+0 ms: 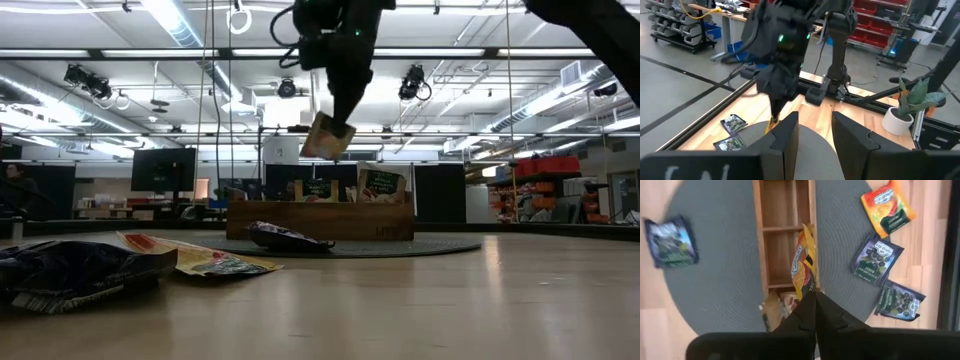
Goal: Pick & Place Tea
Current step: Put the yellow tea bag into the middle section of the wooden organizer
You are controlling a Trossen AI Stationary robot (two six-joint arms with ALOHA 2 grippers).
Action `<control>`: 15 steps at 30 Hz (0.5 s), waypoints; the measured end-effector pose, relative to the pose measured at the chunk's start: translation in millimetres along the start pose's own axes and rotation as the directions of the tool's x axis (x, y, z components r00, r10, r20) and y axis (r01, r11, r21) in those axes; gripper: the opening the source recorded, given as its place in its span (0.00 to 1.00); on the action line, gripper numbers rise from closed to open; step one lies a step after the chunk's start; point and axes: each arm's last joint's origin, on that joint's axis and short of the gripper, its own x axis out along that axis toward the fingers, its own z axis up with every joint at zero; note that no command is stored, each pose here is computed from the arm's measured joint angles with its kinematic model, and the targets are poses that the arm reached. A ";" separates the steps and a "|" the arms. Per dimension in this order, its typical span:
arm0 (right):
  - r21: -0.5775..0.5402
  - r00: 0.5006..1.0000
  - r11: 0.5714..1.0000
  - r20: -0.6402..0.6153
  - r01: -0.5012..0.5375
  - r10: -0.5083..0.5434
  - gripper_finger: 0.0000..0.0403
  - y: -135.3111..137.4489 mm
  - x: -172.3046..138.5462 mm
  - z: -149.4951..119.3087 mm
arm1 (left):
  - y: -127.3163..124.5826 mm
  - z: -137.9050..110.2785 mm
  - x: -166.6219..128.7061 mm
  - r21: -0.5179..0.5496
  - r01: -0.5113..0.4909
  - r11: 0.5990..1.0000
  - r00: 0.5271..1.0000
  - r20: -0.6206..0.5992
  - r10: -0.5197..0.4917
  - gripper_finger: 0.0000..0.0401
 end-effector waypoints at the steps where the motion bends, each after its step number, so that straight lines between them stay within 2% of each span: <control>1: -0.013 1.000 1.000 -0.012 -0.001 0.001 0.00 -0.2 3.7 0.4 | 0.0 0.0 0.0 -0.002 0.000 1.000 1.000 0.000 0.000 0.30; 15: -0.087 0.998 0.996 -0.061 0.006 -0.012 0.00 -0.1 37.3 8.8 | 0.6 -0.2 0.0 -0.004 -0.019 1.000 1.000 0.003 0.019 0.30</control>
